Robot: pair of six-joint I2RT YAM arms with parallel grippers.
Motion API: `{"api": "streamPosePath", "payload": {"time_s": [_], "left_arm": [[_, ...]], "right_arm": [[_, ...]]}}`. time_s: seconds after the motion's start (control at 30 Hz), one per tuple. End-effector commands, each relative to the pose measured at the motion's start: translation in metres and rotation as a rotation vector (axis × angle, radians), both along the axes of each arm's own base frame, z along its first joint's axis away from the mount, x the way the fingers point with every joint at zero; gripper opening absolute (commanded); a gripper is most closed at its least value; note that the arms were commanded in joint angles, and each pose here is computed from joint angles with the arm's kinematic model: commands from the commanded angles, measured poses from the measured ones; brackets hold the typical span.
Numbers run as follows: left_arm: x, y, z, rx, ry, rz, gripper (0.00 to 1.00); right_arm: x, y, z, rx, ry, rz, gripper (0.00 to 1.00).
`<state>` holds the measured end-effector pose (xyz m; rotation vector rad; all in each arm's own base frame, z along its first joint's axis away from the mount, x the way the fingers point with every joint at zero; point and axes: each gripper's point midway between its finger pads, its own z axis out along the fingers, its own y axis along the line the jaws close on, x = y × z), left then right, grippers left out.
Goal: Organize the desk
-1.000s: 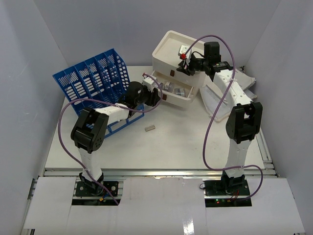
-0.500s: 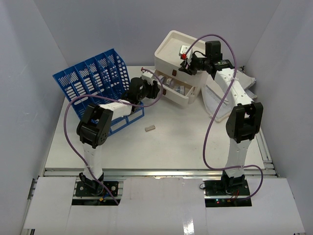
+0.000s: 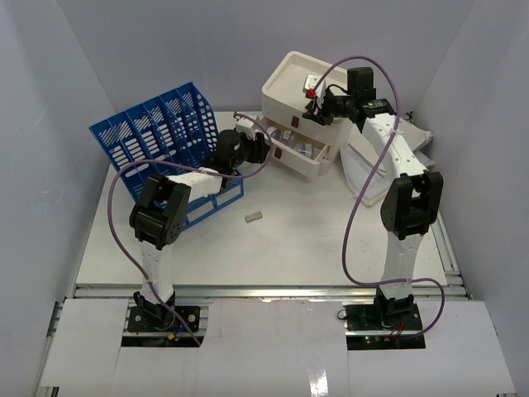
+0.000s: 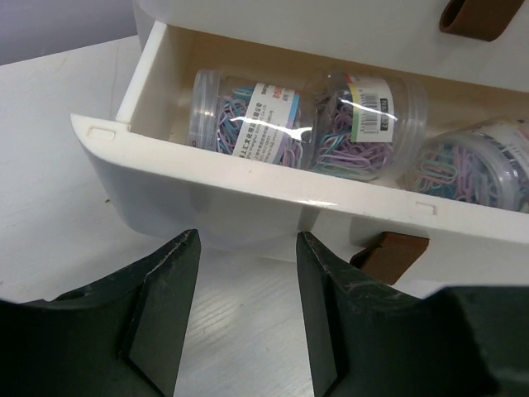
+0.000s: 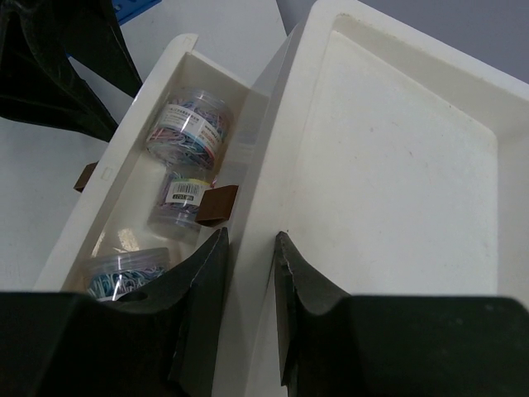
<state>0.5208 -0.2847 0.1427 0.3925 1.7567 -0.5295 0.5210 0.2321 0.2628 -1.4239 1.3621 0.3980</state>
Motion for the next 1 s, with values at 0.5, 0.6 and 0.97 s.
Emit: {"api": "streamPosePath", "payload": {"time_s": [0.5, 0.6, 0.97], "left_arm": [[-0.007, -0.060, 0.057, -0.227, -0.061, -0.137, 0.60], [0.003, -0.063, 0.049, -0.224, -0.046, -0.124, 0.60], [0.037, -0.071, 0.053, -0.251, -0.052, -0.059, 0.57]], "right_arm": [[-0.044, 0.018, -0.058, 0.025, 0.376, 0.049, 0.26], [-0.044, 0.017, -0.056, 0.026, 0.376, 0.047, 0.26], [-0.046, 0.018, -0.059, 0.029, 0.385, 0.052, 0.26]]}}
